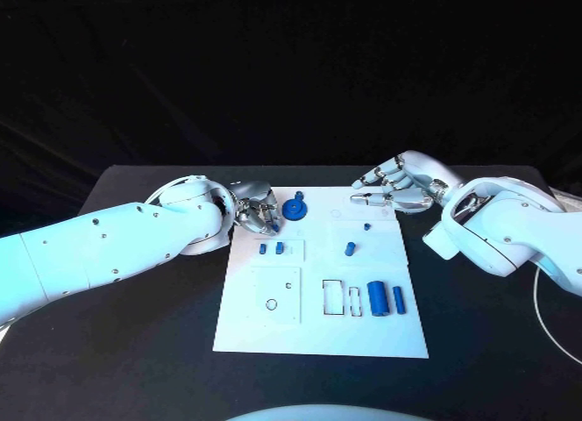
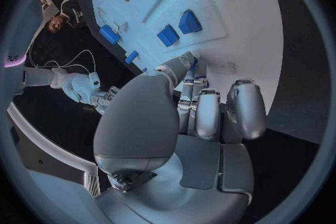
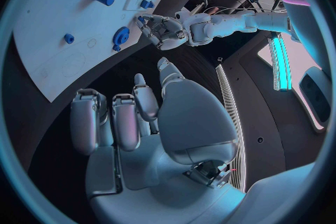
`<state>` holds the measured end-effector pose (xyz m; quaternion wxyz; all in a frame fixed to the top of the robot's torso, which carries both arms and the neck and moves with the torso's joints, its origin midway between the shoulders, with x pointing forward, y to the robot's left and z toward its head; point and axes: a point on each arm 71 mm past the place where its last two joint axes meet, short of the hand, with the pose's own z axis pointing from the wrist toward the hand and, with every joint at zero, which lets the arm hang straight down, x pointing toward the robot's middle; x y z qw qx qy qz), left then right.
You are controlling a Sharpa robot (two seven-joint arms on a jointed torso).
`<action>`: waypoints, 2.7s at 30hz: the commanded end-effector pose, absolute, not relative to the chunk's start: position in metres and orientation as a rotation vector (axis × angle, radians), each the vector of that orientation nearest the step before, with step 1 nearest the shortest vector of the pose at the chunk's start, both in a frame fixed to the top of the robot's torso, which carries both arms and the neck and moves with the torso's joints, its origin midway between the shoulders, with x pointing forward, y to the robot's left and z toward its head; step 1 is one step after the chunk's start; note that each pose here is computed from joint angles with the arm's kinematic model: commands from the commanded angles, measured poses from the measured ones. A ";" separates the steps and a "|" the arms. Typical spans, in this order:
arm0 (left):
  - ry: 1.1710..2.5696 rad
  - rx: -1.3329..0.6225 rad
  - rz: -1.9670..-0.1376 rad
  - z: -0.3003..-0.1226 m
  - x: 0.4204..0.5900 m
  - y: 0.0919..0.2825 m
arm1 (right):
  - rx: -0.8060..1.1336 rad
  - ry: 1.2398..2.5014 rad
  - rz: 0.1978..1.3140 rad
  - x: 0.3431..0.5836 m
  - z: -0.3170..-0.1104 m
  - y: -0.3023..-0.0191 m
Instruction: Assemble the parts on the task board
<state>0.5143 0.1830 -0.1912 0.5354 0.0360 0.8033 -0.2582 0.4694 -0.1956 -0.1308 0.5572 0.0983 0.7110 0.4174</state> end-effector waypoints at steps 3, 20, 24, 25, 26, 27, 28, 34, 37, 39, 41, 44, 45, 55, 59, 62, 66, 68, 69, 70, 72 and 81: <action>1.932 0.094 -0.606 -0.194 0.514 0.184 | 0.218 1.684 0.994 0.469 -0.131 -0.194; 1.942 0.095 -0.601 -0.194 0.513 0.185 | 0.218 1.684 0.994 0.469 -0.131 -0.194; 1.942 0.095 -0.601 -0.194 0.513 0.185 | 0.218 1.684 0.994 0.469 -0.131 -0.194; 1.942 0.095 -0.601 -0.194 0.513 0.185 | 0.218 1.684 0.994 0.469 -0.131 -0.194; 1.942 0.095 -0.601 -0.194 0.513 0.185 | 0.218 1.684 0.994 0.469 -0.131 -0.194; 1.942 0.096 -0.601 -0.194 0.513 0.185 | 0.218 1.684 0.994 0.469 -0.131 -0.194; 1.942 0.096 -0.601 -0.194 0.513 0.185 | 0.218 1.684 0.994 0.469 -0.131 -0.194; 1.946 0.097 -0.606 -0.195 0.513 0.184 | 0.219 1.683 0.994 0.469 -0.131 -0.194; 1.947 0.097 -0.606 -0.195 0.513 0.184 | 0.219 1.682 0.995 0.469 -0.131 -0.194; 1.948 0.097 -0.605 -0.196 0.513 0.183 | 0.219 1.682 0.995 0.469 -0.131 -0.194; 1.949 0.096 -0.605 -0.196 0.514 0.183 | 0.219 1.682 0.995 0.469 -0.131 -0.194; 1.948 0.094 -0.604 -0.196 0.514 0.183 | 0.220 1.682 0.995 0.469 -0.131 -0.194; 1.948 0.093 -0.604 -0.196 0.514 0.183 | 0.220 1.682 0.994 0.469 -0.131 -0.194; 1.942 0.085 -0.604 -0.196 0.514 0.184 | 0.220 1.683 0.994 0.469 -0.132 -0.194; 1.942 0.084 -0.603 -0.196 0.514 0.184 | 0.221 1.683 0.994 0.470 -0.132 -0.194; 1.944 0.083 -0.602 -0.196 0.514 0.185 | 0.221 1.683 0.993 0.470 -0.132 -0.194; 1.946 0.081 -0.598 -0.197 0.514 0.186 | 0.222 1.683 0.992 0.470 -0.132 -0.195; 1.946 0.079 -0.597 -0.197 0.514 0.186 | 0.222 1.683 0.991 0.470 -0.132 -0.195; 1.946 0.078 -0.596 -0.196 0.514 0.187 | 0.223 1.683 0.990 0.470 -0.132 -0.195; 1.944 0.076 -0.595 -0.196 0.514 0.187 | 0.223 1.683 0.990 0.470 -0.132 -0.196; 1.942 0.073 -0.595 -0.196 0.514 0.188 | 0.224 1.683 0.989 0.470 -0.132 -0.196; 1.925 0.048 -0.592 -0.194 0.513 0.197 | 0.227 1.684 0.968 0.474 -0.133 -0.201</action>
